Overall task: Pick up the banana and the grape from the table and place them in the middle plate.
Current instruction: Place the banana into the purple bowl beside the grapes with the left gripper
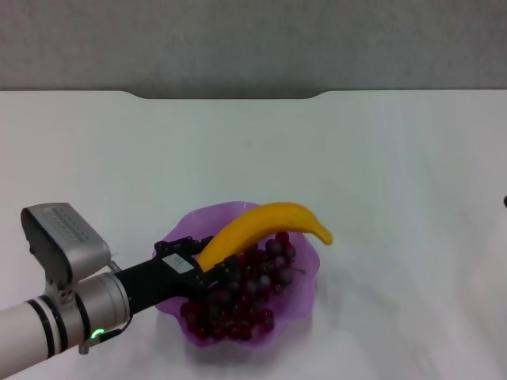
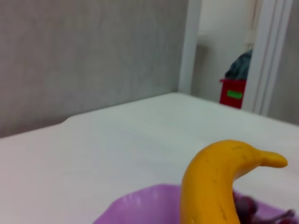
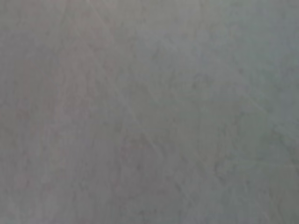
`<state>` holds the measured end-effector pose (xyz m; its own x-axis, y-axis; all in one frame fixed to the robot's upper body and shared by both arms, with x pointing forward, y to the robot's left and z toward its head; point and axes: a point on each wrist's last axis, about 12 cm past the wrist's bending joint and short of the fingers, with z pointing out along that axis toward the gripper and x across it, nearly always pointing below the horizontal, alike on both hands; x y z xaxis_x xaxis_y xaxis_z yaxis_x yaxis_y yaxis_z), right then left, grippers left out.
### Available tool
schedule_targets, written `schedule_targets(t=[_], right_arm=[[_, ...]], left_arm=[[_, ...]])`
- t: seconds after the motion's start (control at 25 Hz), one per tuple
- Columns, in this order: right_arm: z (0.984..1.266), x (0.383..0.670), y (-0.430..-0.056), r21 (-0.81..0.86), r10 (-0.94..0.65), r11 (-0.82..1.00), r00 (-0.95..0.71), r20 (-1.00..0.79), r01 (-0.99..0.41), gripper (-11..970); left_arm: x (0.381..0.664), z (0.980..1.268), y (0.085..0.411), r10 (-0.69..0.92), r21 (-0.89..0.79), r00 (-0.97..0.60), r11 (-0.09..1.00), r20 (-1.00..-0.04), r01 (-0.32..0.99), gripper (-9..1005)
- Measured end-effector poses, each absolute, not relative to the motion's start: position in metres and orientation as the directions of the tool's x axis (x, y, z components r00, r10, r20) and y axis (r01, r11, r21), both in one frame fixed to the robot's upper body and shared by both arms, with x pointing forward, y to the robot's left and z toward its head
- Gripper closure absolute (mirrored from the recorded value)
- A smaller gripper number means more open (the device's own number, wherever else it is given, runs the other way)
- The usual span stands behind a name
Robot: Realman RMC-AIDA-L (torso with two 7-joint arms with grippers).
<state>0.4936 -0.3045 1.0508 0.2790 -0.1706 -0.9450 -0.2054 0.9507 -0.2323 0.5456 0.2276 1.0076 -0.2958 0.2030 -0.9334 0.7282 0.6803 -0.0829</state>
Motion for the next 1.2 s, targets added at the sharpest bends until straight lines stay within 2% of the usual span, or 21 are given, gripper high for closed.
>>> schedule_targets(t=[0.24, 1.04, 1.2], right_arm=[[1.0506, 0.4939, -0.3039, -0.233, -0.171, 0.95, 0.278, -0.945, -0.208, 959], [1.0467, 0.4915, -0.3066, -0.21, -0.152, 0.954, 0.256, -0.955, -0.216, 959], [1.0465, 0.4913, -0.3068, -0.203, -0.146, 0.955, 0.255, -0.956, -0.218, 959]], left_arm=[[0.5486, 1.0004, 0.233, 0.245, -0.063, -0.339, 0.721, -0.909, 0.69, 457], [0.5483, 1.0014, 0.232, 0.237, -0.069, -0.335, 0.716, -0.912, 0.694, 335], [0.5474, 1.0024, 0.2315, 0.225, -0.076, -0.329, 0.713, -0.917, 0.697, 246]])
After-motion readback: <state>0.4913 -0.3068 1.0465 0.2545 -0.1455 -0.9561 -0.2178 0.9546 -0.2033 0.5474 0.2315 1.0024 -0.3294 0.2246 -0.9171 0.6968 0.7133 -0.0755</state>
